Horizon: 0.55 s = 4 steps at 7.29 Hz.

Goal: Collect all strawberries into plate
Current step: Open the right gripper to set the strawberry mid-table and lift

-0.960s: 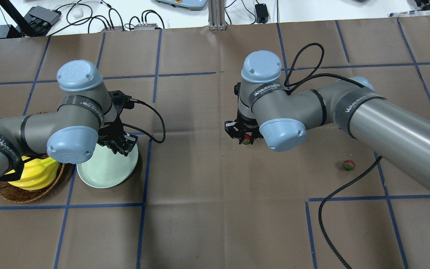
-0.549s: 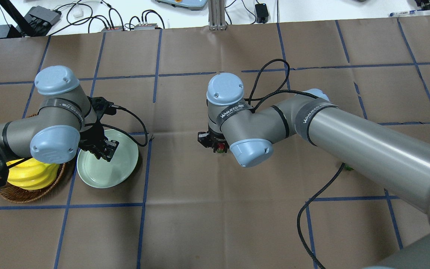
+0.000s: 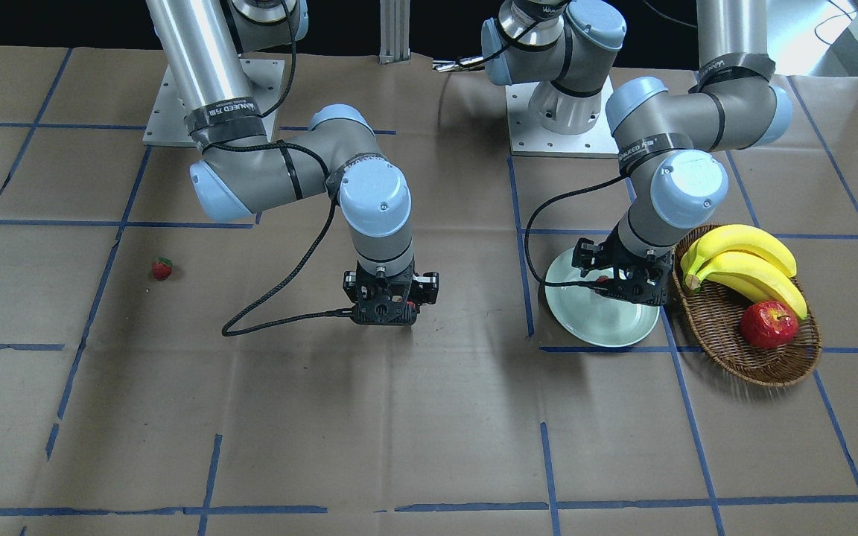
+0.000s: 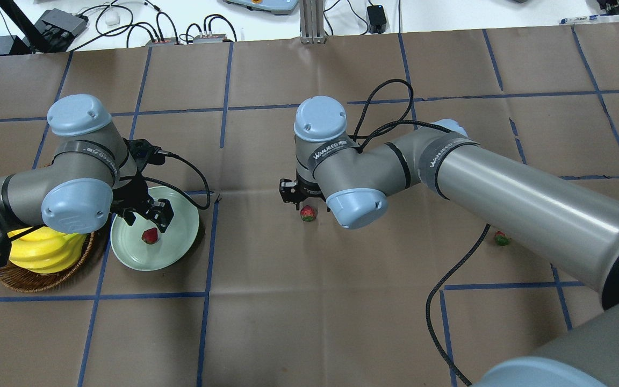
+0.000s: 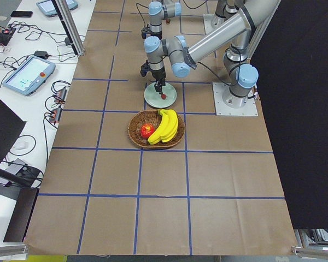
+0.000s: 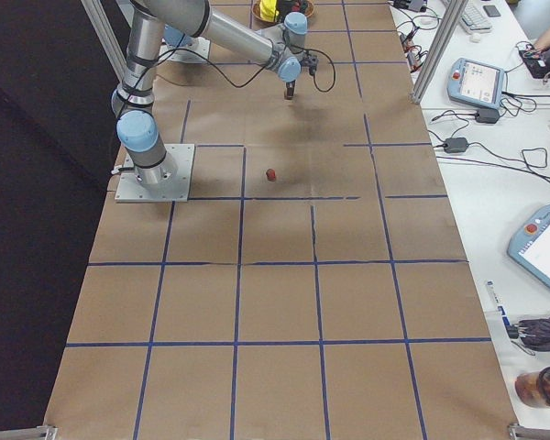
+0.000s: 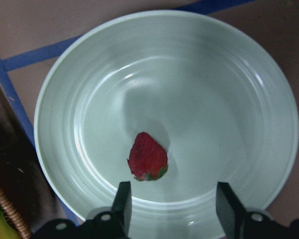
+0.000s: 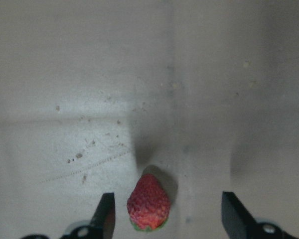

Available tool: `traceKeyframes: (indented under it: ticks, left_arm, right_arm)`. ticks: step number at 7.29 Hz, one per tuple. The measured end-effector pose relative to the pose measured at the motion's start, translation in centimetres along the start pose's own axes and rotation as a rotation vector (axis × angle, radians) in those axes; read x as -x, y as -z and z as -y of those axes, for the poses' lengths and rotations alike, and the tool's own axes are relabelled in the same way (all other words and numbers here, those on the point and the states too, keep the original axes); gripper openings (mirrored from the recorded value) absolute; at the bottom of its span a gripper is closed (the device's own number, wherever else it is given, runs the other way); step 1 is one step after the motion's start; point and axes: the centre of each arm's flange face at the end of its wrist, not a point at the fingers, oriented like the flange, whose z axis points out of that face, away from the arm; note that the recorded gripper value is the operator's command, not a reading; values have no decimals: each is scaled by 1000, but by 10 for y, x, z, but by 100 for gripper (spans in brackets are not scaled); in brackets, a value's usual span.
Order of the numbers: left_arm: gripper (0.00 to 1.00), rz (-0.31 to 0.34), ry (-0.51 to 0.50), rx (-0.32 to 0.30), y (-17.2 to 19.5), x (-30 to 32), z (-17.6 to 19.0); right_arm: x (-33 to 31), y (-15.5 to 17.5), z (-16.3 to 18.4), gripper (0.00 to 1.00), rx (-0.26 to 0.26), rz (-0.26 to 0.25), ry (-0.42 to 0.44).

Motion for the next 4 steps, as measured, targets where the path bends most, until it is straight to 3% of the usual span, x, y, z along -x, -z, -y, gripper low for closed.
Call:
traceKeyframes:
  ticks: [2,4]
  left_arm:
    - [88,-89,59,-32,-1,-16,6]
    - [89,-209,174,-69,3,-59,15]
  right_arm:
    - [-58,76,24,100,46,-42,49]
    - [-168,135,34,100,82,-57,82]
